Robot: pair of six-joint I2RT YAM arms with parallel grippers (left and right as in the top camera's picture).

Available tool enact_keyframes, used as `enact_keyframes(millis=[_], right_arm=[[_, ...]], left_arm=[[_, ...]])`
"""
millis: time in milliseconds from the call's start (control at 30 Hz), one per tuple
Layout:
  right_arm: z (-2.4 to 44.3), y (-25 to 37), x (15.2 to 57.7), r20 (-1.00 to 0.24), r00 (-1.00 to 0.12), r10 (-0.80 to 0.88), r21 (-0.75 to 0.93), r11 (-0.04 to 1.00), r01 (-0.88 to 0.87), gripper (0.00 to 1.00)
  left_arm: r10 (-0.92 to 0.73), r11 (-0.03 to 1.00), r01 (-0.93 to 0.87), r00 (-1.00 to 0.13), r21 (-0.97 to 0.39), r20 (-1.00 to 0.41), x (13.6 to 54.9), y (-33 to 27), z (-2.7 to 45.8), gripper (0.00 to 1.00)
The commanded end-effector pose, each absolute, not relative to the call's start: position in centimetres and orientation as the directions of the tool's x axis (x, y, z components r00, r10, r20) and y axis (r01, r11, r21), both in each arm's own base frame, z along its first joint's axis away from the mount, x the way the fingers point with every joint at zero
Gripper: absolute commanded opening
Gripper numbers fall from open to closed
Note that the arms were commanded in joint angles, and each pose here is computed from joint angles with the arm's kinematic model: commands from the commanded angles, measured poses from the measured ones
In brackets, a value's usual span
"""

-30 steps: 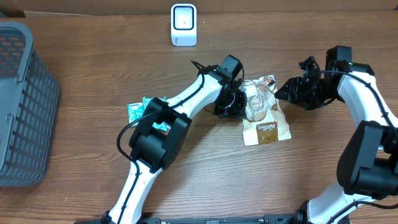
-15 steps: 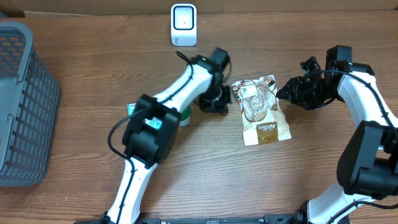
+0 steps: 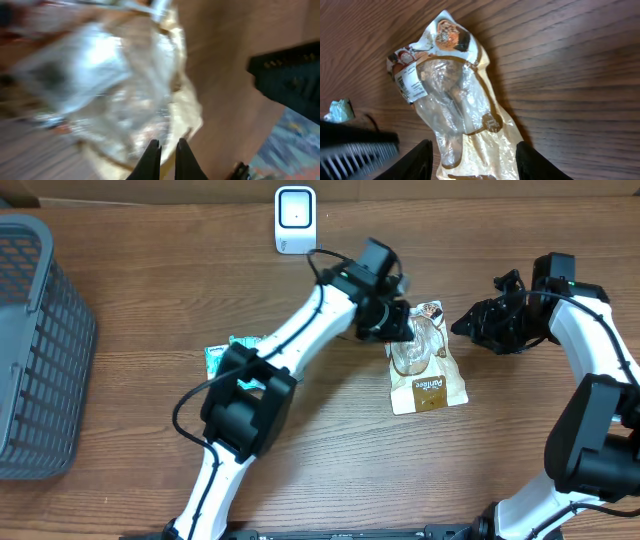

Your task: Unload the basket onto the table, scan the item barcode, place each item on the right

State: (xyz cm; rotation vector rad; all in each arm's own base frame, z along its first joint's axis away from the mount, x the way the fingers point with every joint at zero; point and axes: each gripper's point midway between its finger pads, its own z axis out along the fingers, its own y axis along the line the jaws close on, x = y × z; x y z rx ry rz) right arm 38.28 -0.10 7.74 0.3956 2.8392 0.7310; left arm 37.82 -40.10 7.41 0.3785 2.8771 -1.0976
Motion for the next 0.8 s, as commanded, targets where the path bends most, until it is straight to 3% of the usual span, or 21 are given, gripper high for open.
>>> enact_keyframes(millis=[0,300,767], right_arm=[[7.5,-0.4,38.2,-0.100,-0.945,0.313,0.497,0.838,0.225,0.51],[7.5,-0.3,37.9,-0.087,-0.946,0.312,0.496,0.837,0.231,0.51],[7.5,0.0,37.8,-0.091,-0.953,0.290,0.495,0.843,0.210,0.51]], left_arm=[[0.260,0.697,0.280,-0.957,-0.660,-0.131,36.8,-41.7,6.4,0.04],[0.234,0.803,0.183,-0.972,-0.567,0.018,35.1,-40.2,0.8,0.05],[0.236,0.902,0.185,-0.968,-0.390,0.088,34.1,-35.6,-1.6,0.04]])
